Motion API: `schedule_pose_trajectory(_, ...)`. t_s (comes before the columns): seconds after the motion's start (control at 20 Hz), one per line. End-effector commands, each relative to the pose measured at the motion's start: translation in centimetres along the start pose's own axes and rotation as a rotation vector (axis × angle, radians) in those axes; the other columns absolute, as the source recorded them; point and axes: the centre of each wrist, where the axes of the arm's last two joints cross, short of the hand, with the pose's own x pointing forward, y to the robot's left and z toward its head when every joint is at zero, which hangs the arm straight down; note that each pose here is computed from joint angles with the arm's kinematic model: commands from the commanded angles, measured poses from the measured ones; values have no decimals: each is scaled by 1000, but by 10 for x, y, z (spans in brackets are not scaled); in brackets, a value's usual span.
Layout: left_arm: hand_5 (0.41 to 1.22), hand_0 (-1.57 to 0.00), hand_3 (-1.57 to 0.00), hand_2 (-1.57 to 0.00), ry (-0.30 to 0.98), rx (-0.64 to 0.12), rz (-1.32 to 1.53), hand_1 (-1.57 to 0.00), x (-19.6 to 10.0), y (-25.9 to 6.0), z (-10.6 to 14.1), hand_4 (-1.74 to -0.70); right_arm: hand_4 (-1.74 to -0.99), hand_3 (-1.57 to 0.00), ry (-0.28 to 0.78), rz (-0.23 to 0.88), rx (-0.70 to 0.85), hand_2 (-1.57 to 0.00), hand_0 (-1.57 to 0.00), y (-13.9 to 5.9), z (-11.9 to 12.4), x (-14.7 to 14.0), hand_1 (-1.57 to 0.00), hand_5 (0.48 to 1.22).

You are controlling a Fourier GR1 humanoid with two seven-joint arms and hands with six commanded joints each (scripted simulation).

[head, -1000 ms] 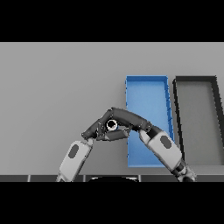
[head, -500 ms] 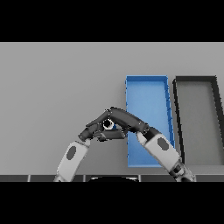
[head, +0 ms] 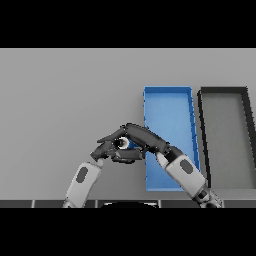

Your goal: Pick up the blue pipe and place it into the blue bin.

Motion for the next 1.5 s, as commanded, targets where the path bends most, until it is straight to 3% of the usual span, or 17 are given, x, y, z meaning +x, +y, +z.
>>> schedule_pose_trajectory(0.0,603,-100,-79,-88,16,6,13,-91,-2,1,0,-969,-1740,-1569,1,-16,0,-1570,-1570,0,1,-2,-1570,1219)
schedule_pose_trajectory(0.2,495,-40,-32,-35,34,22,-15,-37,-5,4,2,-938,-1741,-1570,-46,-92,-2,-1571,-1571,-1,-1,-1,-1571,1220)
schedule_pose_trajectory(0.4,470,-16,-12,-14,45,19,-19,-14,-6,2,3,-913,-1741,-1571,-73,-214,-31,-1571,-1571,-17,-2,25,-1571,1221)
schedule_pose_trajectory(0.7,437,-3,-3,-3,44,7,-9,-3,-4,1,5,-906,-1741,-1571,-192,-240,-30,-1571,-1571,-74,-12,83,-1571,1221)
schedule_pose_trajectory(0.9,430,-1,0,-1,76,21,-18,-1,-2,2,4,-898,-1741,-1571,-222,-158,-274,-1571,-1571,-120,-6,114,-1571,1221)
schedule_pose_trajectory(1.1,415,0,0,0,76,17,-23,0,-6,4,6,-890,-1741,-1571,-118,-146,-437,-1571,-1571,-160,7,100,-1571,1221)
schedule_pose_trajectory(1.25,412,1,1,1,69,21,-40,1,-7,5,6,-877,-1741,-1571,-25,-128,-545,-1571,-1571,-188,33,76,-1571,1221)
schedule_pose_trajectory(1.45,419,1,1,1,73,16,-47,1,-8,6,9,-867,-1741,-1571,97,-207,-628,-1571,-1571,-187,63,36,-1571,1221)
